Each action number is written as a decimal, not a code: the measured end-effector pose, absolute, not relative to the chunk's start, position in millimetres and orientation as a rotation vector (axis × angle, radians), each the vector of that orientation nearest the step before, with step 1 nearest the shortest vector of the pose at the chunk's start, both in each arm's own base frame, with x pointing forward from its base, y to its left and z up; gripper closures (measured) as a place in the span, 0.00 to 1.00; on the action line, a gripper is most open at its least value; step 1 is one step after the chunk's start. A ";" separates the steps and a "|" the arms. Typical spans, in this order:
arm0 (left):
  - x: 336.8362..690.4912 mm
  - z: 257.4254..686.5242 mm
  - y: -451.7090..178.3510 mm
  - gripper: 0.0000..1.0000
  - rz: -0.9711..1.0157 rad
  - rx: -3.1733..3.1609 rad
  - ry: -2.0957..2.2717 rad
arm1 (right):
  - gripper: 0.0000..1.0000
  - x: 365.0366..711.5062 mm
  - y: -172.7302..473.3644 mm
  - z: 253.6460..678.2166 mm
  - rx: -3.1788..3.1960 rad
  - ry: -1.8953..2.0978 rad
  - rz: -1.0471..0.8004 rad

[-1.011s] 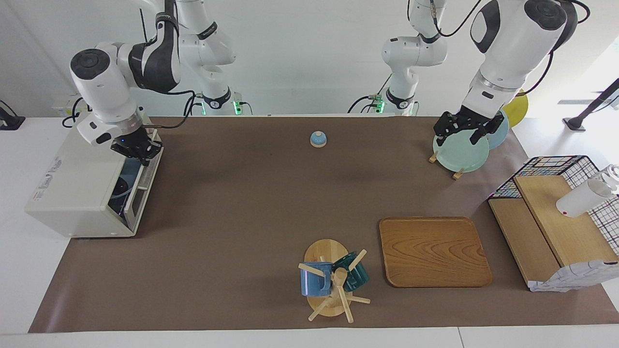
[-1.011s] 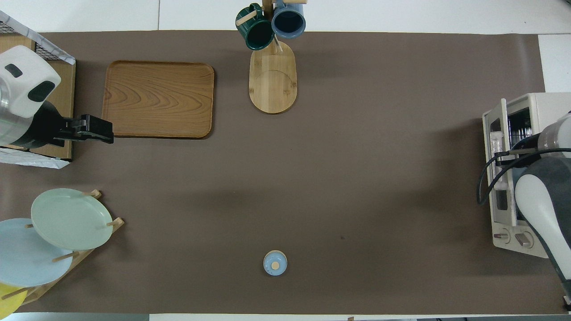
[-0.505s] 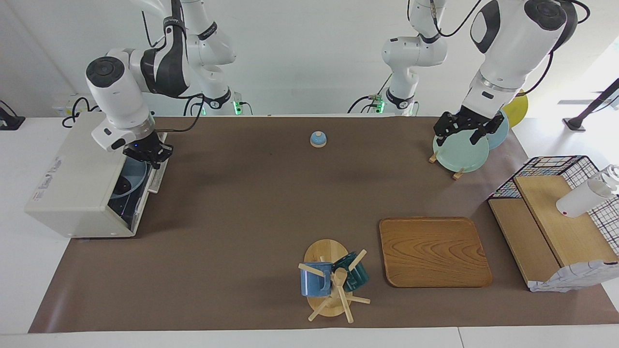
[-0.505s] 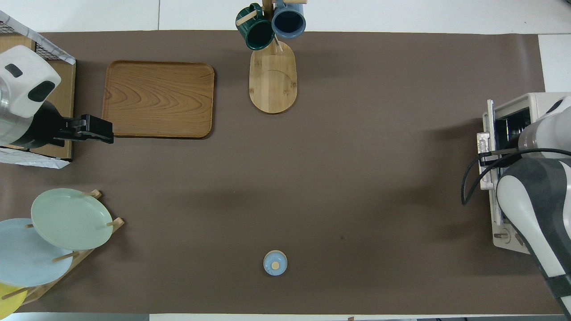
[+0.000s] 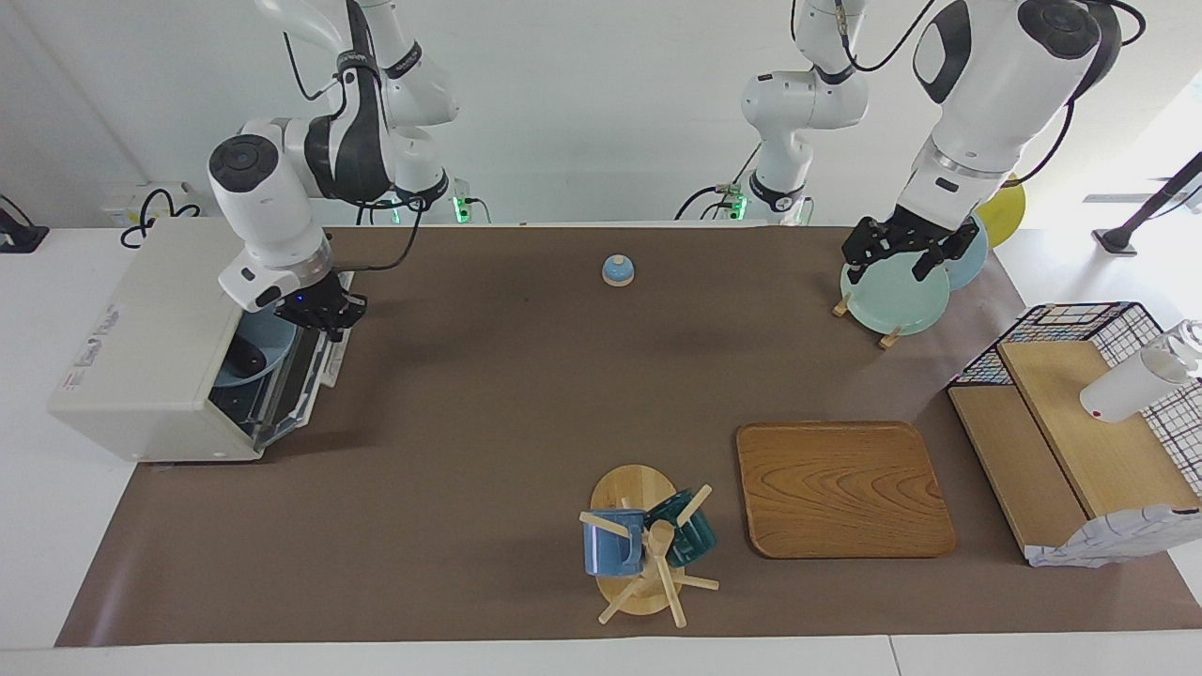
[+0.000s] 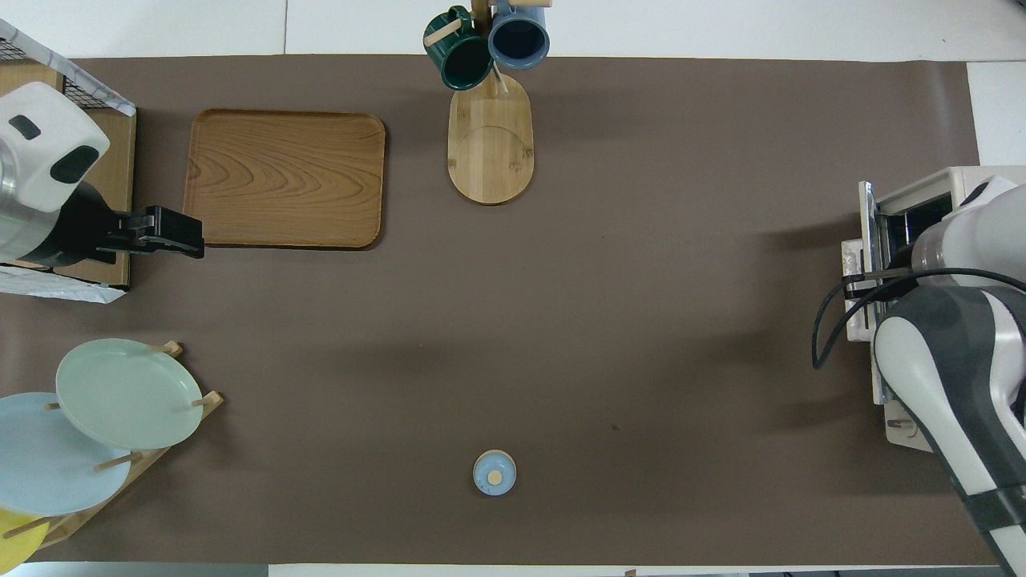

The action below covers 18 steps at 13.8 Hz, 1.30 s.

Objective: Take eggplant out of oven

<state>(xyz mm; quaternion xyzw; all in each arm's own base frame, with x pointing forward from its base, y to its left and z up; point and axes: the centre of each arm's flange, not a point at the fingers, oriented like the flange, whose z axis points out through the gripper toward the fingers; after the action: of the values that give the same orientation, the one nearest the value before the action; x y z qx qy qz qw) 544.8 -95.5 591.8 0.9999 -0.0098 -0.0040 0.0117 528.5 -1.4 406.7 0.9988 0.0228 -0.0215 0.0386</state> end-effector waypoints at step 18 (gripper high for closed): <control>545.0 592.2 -95.3 0.00 -0.010 3.118 -0.030 | 0.99 528.7 16.6 314.0 3.094 0.061 -0.037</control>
<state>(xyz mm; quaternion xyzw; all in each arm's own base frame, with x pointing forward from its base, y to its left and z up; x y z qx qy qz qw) 545.0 -95.3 592.2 0.9999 -0.0096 -0.0032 0.0118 528.7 16.6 314.0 0.9995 0.0198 -0.0119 0.0236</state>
